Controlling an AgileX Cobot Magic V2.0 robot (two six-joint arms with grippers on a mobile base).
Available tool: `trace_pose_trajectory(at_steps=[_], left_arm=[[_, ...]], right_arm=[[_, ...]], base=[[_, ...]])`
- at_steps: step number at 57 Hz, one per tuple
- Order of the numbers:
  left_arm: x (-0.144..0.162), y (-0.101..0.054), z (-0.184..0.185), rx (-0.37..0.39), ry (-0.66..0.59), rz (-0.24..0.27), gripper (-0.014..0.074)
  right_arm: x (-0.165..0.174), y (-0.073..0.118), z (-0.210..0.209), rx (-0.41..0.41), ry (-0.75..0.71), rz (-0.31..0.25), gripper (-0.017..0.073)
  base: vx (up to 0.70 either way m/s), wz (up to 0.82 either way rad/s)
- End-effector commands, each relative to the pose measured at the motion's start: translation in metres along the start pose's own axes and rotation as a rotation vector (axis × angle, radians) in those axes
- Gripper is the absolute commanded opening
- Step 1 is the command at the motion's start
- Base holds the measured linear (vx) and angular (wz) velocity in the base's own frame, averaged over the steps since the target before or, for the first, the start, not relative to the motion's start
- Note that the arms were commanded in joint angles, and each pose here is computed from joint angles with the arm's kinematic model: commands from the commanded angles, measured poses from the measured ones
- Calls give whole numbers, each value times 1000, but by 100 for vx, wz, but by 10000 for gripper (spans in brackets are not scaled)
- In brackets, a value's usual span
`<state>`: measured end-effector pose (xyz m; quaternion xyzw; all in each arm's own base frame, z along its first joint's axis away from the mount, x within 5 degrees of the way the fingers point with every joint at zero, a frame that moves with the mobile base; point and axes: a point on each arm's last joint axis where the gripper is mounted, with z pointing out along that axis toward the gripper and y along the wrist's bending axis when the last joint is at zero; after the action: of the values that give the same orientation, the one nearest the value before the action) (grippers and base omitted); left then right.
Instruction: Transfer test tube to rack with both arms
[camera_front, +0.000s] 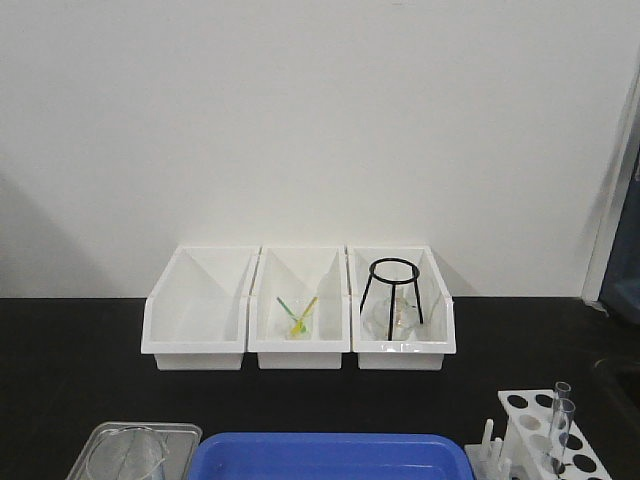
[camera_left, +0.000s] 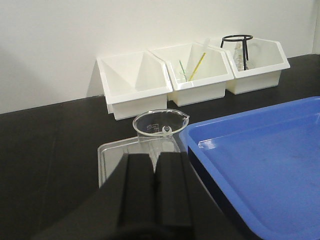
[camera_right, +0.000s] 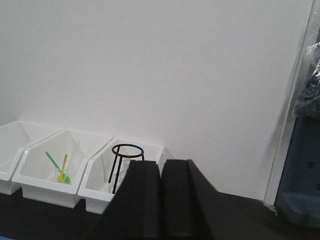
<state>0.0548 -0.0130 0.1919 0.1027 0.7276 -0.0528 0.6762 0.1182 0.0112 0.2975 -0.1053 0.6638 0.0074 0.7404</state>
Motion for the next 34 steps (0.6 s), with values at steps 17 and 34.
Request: trace_pose_trajectory(at_steps=[17, 34], left_arm=[[-14, 2, -2, -16, -102, -11, -7], [-14, 2, -2, -16, -102, -11, -7]], right_arm=[[-14, 2, 1, -32, -66, 1, -10], [-14, 20, -6, -162, -46, 12, -10]], base=[[0, 0], [0, 0]])
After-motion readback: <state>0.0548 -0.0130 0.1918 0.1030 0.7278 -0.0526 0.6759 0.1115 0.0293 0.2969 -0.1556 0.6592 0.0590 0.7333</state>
